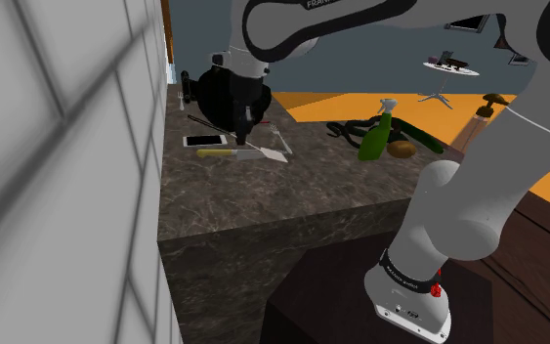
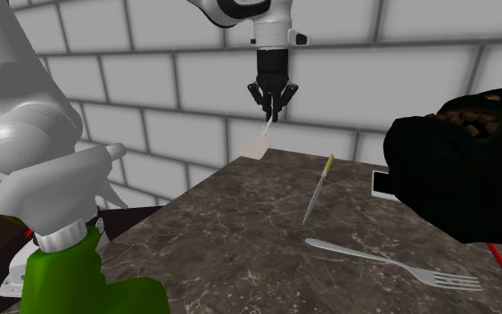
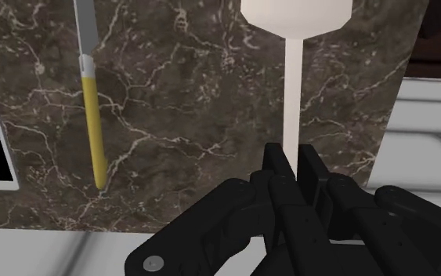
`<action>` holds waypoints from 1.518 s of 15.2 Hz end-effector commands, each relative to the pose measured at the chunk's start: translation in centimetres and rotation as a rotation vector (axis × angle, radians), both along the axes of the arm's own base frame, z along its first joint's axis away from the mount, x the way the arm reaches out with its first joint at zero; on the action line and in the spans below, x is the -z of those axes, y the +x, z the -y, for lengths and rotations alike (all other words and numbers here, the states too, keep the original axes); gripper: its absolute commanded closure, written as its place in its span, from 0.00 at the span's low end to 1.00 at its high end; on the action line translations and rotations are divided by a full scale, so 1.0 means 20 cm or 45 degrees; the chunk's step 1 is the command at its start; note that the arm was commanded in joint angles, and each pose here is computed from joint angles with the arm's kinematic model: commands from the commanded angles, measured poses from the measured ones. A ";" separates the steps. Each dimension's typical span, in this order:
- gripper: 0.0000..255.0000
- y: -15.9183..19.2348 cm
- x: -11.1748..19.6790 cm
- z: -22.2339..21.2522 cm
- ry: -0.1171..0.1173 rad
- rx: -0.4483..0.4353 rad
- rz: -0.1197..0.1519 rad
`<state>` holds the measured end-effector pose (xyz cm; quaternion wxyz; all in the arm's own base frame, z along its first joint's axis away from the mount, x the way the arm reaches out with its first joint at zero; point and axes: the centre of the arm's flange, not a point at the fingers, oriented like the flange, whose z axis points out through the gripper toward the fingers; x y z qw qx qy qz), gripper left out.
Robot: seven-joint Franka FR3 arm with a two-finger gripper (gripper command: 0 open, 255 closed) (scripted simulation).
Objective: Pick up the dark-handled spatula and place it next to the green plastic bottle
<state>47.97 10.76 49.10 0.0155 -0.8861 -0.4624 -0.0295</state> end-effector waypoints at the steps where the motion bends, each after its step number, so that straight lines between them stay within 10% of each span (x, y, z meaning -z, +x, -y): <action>1: 1.00 0.00 -0.06 -0.01 0.000 0.000 -0.001; 23: 1.00 0.00 -0.64 -0.01 0.000 0.000 -0.001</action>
